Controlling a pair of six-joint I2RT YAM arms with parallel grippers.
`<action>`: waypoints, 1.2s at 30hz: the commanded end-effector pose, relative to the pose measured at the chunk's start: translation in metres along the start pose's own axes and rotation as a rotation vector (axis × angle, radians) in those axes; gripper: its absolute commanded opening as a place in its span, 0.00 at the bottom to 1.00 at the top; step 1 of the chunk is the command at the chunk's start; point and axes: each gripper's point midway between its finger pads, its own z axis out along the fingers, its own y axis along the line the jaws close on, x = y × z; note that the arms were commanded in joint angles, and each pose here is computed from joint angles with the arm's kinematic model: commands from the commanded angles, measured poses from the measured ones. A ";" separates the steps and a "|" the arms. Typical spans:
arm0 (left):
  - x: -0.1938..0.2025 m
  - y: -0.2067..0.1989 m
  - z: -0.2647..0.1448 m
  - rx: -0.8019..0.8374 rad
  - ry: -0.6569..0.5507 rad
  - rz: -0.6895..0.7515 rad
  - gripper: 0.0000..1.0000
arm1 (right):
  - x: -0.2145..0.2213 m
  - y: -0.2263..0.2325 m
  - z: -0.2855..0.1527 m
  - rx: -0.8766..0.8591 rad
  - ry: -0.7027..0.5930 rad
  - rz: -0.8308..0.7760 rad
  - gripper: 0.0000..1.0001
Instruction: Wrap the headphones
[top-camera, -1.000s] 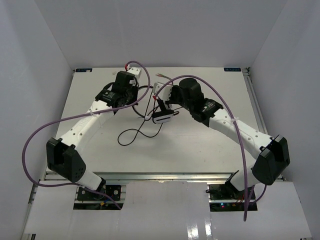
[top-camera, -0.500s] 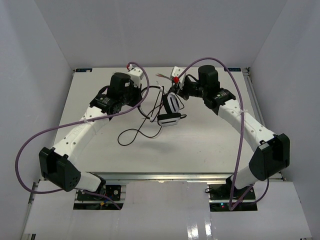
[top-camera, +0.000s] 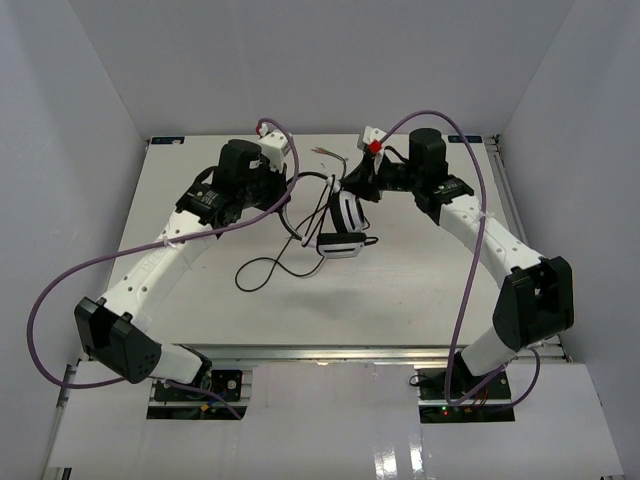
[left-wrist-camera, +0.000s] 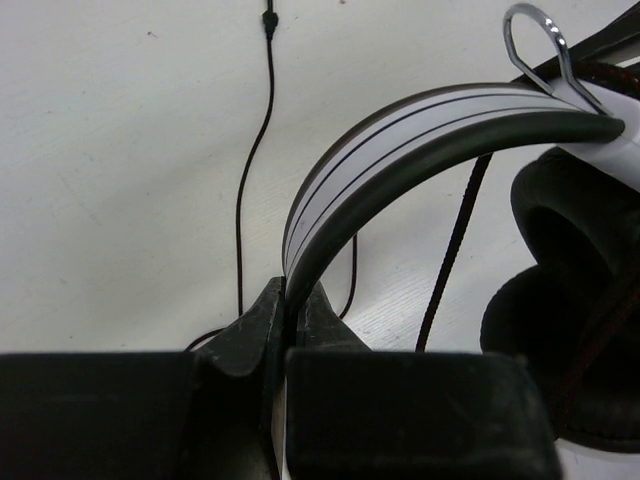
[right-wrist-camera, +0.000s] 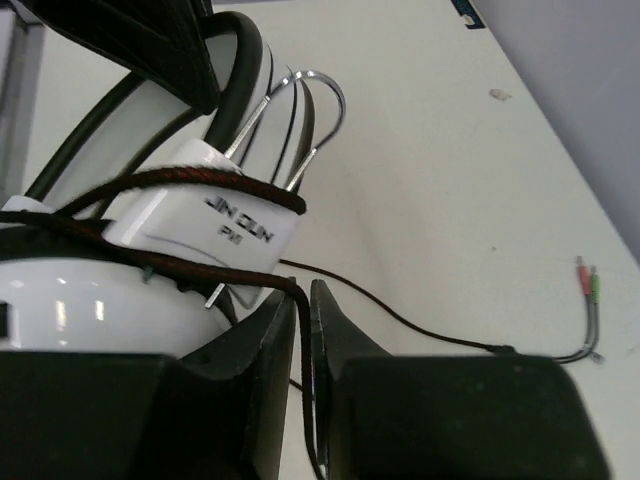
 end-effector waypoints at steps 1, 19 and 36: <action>-0.059 -0.057 -0.054 0.221 -0.179 -0.030 0.00 | -0.007 0.016 0.000 -0.124 -0.117 0.080 0.40; -0.179 -0.094 -0.118 0.327 -0.421 -0.195 0.00 | 0.004 0.050 0.017 -0.350 -0.365 0.284 0.68; -0.215 -0.089 -0.123 0.292 -0.509 -0.257 0.00 | 0.001 0.115 0.044 -0.442 -0.329 0.280 0.74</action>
